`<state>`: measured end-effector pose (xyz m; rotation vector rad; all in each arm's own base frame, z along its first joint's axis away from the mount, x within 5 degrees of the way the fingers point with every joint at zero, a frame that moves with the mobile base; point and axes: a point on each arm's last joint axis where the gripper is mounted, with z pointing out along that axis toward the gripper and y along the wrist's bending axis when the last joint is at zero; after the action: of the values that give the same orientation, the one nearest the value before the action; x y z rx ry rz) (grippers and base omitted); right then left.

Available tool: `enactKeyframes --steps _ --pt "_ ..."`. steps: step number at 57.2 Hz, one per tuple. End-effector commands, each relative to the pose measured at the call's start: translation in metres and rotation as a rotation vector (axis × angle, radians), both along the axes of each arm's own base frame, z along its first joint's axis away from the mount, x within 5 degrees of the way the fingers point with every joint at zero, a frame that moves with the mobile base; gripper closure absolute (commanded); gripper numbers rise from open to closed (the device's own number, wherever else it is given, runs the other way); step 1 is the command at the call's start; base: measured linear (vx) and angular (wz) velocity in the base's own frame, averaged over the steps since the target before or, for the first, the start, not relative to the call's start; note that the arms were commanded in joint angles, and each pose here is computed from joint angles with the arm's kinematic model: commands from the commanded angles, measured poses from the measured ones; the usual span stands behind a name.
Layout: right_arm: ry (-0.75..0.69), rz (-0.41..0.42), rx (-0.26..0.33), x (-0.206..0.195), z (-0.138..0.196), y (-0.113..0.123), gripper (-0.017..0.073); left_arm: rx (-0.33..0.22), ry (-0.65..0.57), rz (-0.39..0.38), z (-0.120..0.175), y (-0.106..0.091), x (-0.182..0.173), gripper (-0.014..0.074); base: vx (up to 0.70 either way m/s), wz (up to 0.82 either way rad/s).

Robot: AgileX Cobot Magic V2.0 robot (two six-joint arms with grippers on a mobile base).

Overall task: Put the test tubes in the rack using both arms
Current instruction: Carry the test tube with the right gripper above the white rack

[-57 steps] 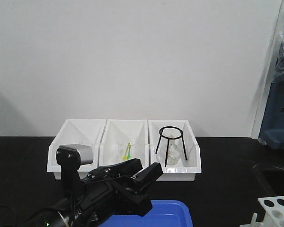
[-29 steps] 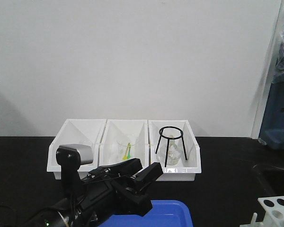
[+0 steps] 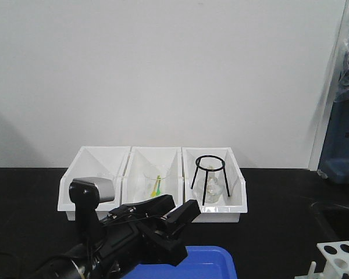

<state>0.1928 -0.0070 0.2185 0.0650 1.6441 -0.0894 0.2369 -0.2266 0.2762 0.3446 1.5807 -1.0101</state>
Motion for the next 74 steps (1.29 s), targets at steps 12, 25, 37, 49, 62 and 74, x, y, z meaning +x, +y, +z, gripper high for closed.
enactKeyframes --steps 12,25,37,49,62,74 --pt "-0.137 0.003 -0.036 0.016 0.004 0.000 0.0566 -0.112 -0.104 -0.004 0.029 0.003 -0.003 0.0111 0.00 0.00" --pt "-0.151 -0.005 -0.044 0.022 -0.002 0.000 0.0566 -0.112 -0.104 -0.004 0.029 0.003 -0.003 0.0111 0.00 0.00" --pt "-0.122 -0.026 -0.040 0.027 -0.014 -0.002 0.0566 -0.112 -0.104 -0.004 0.029 0.003 -0.003 0.0111 0.00 0.00" --pt "-0.101 -0.009 -0.021 0.032 -0.024 0.000 0.0566 -0.112 -0.104 -0.004 0.029 0.003 -0.003 0.0111 0.00 0.00" --pt "-0.079 -0.005 -0.006 0.038 -0.040 0.000 0.0566 -0.112 -0.104 -0.004 0.029 0.003 -0.003 0.0111 0.00 0.00" --pt "-0.109 -0.010 0.005 0.031 -0.047 0.000 0.0566 -0.112 -0.104 -0.004 0.029 0.003 -0.003 0.0111 0.00 0.00"
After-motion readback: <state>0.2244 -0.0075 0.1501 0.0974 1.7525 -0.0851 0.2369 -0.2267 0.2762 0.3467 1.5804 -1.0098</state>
